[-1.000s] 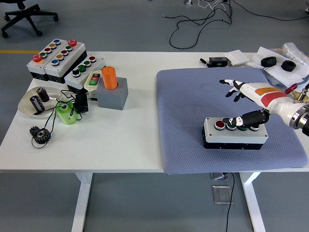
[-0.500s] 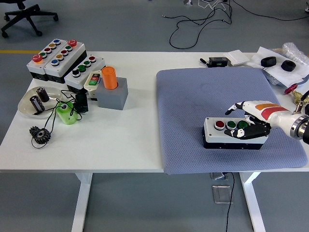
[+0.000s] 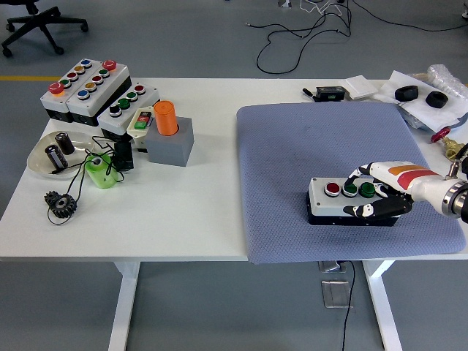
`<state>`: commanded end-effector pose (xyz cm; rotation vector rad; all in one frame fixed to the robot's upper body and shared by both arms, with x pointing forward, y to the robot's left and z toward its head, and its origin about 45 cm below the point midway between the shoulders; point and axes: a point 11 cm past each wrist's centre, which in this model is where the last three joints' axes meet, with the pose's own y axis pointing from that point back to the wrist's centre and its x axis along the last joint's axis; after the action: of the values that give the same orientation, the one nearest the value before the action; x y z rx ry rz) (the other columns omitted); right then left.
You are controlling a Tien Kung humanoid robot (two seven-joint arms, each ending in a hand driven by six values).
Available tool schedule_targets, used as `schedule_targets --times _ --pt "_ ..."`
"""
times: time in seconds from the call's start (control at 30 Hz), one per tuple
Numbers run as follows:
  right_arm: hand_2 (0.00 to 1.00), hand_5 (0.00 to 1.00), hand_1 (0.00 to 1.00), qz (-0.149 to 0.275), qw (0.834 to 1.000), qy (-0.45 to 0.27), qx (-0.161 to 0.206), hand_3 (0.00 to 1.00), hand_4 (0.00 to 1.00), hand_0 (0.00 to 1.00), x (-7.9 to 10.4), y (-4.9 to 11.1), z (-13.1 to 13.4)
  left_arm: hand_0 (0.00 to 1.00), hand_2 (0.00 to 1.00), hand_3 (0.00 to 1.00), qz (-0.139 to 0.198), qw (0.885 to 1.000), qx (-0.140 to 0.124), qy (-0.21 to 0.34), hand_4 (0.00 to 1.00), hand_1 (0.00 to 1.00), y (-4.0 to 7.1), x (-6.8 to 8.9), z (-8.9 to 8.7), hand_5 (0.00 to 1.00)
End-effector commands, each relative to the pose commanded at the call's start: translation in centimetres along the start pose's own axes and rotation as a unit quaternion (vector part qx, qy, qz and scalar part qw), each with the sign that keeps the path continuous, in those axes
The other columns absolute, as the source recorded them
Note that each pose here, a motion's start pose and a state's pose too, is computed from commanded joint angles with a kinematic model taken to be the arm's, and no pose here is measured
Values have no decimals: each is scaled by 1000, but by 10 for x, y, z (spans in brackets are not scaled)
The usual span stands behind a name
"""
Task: Pick up the button,place it on the desk,press the button,press the button
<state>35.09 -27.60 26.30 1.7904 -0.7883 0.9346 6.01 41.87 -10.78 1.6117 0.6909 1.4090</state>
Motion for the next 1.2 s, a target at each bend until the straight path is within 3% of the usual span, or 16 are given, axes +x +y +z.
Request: schedule_targets --times 0.67,0.97,1.2 --pt "2 713 2 -27 999 12 -23 746 818 150 -13 -4 9 596 495 452 1 1000 -2 1 270 520 0 1 2 975" --pt "2 718 2 29 1000 8 5 746 815 151 13 4 -8 596 495 452 1 1000 -1 -1 271 520 0 1 1 975" --pt "2 723 2 21 1000 13 14 746 814 150 4 -2 -17 597 495 452 0 1000 0 -2 271 520 0 0 0 974"
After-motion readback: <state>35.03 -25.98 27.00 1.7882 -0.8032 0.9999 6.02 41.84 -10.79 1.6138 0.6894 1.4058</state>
